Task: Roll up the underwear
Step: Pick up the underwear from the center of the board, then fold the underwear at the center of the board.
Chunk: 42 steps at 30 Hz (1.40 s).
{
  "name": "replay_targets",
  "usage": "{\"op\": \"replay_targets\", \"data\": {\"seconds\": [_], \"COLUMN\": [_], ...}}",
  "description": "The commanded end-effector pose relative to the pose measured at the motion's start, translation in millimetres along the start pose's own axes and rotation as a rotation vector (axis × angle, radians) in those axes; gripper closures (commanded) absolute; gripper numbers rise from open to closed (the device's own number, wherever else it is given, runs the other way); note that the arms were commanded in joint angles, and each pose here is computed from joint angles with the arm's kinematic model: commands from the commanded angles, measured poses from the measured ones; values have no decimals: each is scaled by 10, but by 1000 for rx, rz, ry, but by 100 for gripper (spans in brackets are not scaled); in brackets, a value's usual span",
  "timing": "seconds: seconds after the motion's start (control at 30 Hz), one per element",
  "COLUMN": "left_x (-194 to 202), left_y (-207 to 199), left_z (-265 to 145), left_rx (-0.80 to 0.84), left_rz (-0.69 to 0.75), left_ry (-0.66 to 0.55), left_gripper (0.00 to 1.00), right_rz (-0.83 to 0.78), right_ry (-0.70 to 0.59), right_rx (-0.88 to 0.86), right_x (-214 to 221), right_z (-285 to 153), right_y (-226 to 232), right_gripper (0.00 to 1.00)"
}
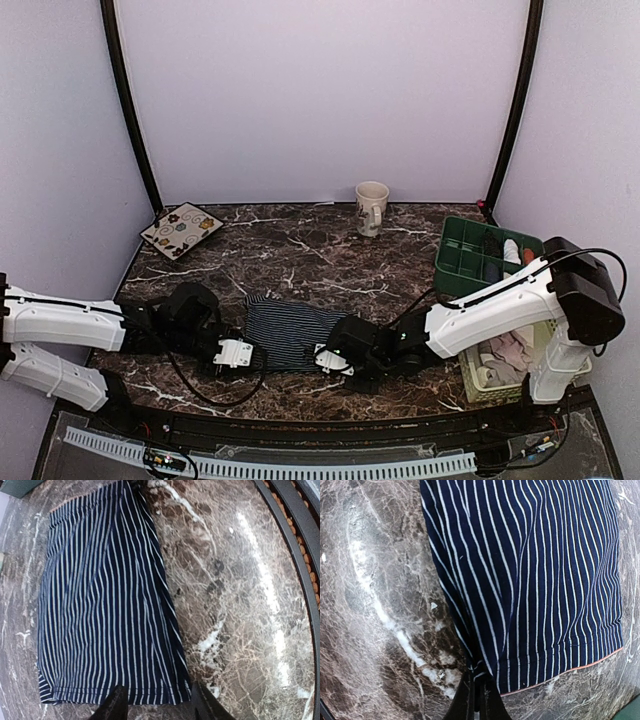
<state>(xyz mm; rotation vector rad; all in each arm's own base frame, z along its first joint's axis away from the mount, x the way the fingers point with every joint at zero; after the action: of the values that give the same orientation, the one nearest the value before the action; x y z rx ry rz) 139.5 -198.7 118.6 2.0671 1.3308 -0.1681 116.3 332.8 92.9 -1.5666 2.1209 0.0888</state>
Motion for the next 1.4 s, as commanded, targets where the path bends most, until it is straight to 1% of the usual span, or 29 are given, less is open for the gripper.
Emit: {"op": "replay_targets", "data": {"seconds": [0.0,0.1,0.2,0.27,0.33,0.4,0.47,0.57,0.63,0.7,0.8,0.93,1.07,1.13,1.37], "left_x": [71,75,169,217,247,243,256,280,265,179,54,-58,-105,-105,-24], "left_y": [-51,-49,-90,-88,-124,-146,-186,-259,-303,-305,-274,-221,-173,-141,93], "left_z": [119,192,289,308,308,274,238,177,128,63,-42,-151,-206,-217,-258], "left_rx": [63,87,109,81,104,112,136,143,170,201,238,259,277,281,217], "left_rz": [8,-3,-10,-4,1,2,6,12,13,2,-17,-38,-51,-62,-90], "left_ry": [60,62,126,159,180,174,184,180,161,102,33,-16,-28,-28,-18], "left_gripper": [53,54,57,64,75,85,92,100,100,100,100,100,100,100,100], "right_rz": [-22,-23,-27,-31,-39,-49,-65,-114,-141,-158,-159,-159,-153,-143,-124], "right_ry": [43,44,51,55,57,63,75,129,172,196,207,220,237,221,247], "right_rx": [-26,-26,-30,-31,-29,-26,-26,-47,-89,-158,-274,-351,-373,-369,-331], "right_x": [54,54,66,76,89,97,126,225,257,222,102,31,51,-25,-62], "right_z": [51,47,48,41,33,27,25,43,19,-57,-174,-313,-403,-454,-435], "right_y": [53,54,61,59,55,50,46,70,97,141,233,297,268,207,-5], "right_gripper": [100,100,100,100,100,100,100,100,100,100,100,100,100,100,100]}}
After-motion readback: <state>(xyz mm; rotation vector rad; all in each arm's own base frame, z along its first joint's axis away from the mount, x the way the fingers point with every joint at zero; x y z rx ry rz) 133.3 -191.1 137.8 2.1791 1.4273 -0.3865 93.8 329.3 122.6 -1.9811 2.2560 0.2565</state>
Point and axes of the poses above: each gripper's point midway between its finger pads, its own z axis out along the fingers, its own y axis along the line the jaws close on, x = y × z, the point moved 8 cm from there along -z, back along the fingers, and after that the axes turned 9 degrees about z, right-handed, at the moved point
